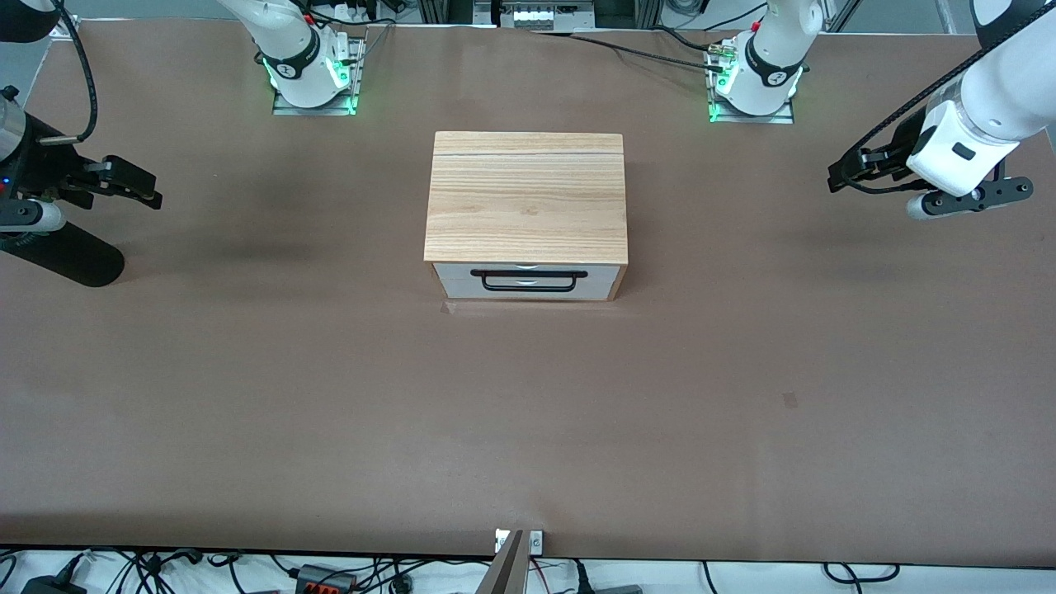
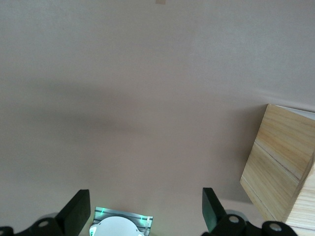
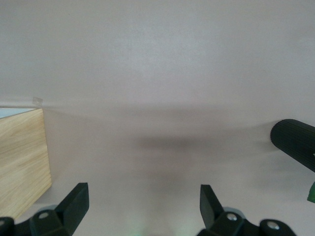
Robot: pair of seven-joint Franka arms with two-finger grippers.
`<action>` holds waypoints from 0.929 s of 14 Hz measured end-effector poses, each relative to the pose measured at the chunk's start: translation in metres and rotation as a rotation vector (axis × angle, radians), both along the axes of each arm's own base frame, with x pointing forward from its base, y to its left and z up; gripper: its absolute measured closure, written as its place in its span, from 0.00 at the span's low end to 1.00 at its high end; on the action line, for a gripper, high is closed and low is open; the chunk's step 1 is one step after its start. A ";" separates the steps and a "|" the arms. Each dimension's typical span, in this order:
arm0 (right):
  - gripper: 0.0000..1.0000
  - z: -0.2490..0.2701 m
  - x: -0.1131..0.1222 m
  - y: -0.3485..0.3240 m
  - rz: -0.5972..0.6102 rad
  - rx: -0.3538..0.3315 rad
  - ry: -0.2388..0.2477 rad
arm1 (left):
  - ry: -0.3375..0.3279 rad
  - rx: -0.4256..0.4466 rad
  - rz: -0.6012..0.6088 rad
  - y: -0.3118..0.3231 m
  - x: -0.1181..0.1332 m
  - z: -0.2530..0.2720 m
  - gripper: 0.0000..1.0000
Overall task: Pull top drawer with both arms simultaneously
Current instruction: 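Raise both grippers from rest and start moving toward the wooden cabinet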
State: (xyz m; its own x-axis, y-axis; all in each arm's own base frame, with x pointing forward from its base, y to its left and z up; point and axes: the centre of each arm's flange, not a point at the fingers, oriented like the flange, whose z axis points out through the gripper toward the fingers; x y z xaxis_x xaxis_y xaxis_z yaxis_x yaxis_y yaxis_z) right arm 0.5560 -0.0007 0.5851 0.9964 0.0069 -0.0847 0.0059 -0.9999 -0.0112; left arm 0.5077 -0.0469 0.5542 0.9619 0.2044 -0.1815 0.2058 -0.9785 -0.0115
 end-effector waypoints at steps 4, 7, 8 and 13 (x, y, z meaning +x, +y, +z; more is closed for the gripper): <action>0.00 0.002 0.002 0.000 0.000 0.000 -0.019 | 0.006 -0.004 0.001 0.000 0.000 -0.001 0.00; 0.00 0.002 0.002 0.000 0.000 0.000 -0.021 | 0.019 -0.008 0.002 0.002 0.001 -0.003 0.00; 0.00 0.002 0.002 0.000 0.001 0.000 -0.020 | 0.021 -0.009 0.004 0.004 0.002 -0.004 0.00; 0.00 0.001 0.002 0.003 0.005 0.000 -0.019 | 0.037 -0.102 0.002 0.012 0.006 -0.008 0.00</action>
